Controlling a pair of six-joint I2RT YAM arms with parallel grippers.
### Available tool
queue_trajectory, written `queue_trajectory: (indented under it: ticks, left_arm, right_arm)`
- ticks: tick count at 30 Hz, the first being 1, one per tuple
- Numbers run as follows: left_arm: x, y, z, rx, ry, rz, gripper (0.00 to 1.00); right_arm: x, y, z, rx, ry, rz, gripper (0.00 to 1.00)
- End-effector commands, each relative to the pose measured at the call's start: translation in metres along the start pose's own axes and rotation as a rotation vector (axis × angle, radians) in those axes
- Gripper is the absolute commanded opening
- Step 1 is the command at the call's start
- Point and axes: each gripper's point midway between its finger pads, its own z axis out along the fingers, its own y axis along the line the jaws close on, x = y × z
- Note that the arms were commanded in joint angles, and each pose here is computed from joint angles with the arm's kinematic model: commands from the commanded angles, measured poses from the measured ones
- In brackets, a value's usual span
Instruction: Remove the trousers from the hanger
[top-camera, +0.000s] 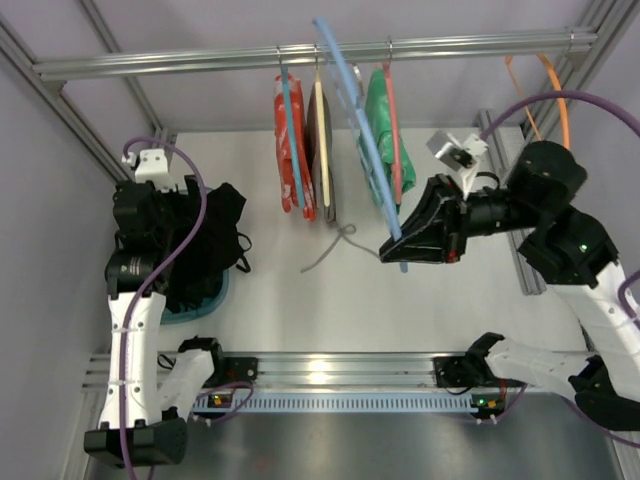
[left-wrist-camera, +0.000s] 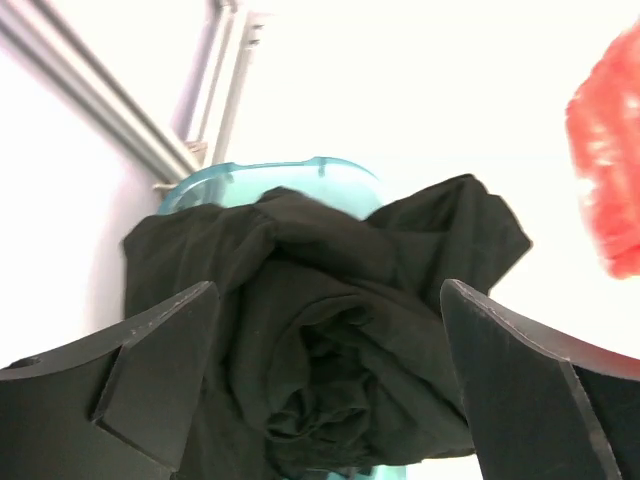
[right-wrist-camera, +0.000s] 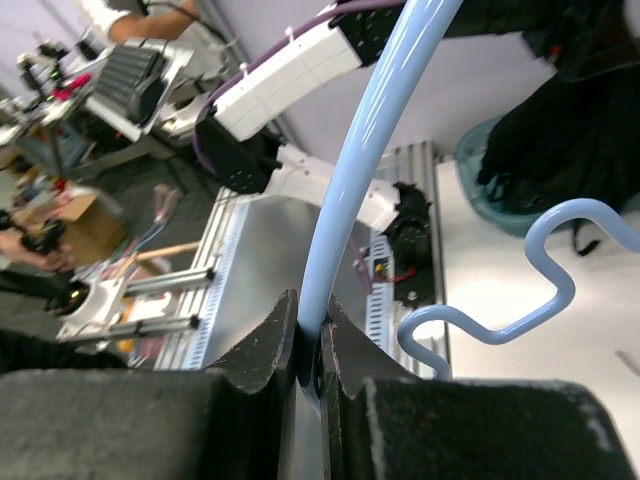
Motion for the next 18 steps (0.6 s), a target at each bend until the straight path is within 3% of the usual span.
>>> queue_trajectory:
  ticks: [1, 11, 18]
  left_arm:
    - [-0.013, -0.024, -0.009, 0.135, -0.027, -0.040, 0.98]
    - [-0.035, -0.048, -0.007, 0.259, -0.042, -0.098, 0.98]
    - [-0.049, -0.053, -0.006, 0.292, -0.080, -0.097, 0.98]
  right_arm:
    - [-0.024, 0.021, -0.028, 0.072, -0.103, -0.180, 0.00]
    - [-0.014, 0.048, -0.078, 0.324, -0.269, -0.282, 0.00]
    - [0.058, 0.028, -0.085, 0.447, -0.292, -0.085, 0.00]
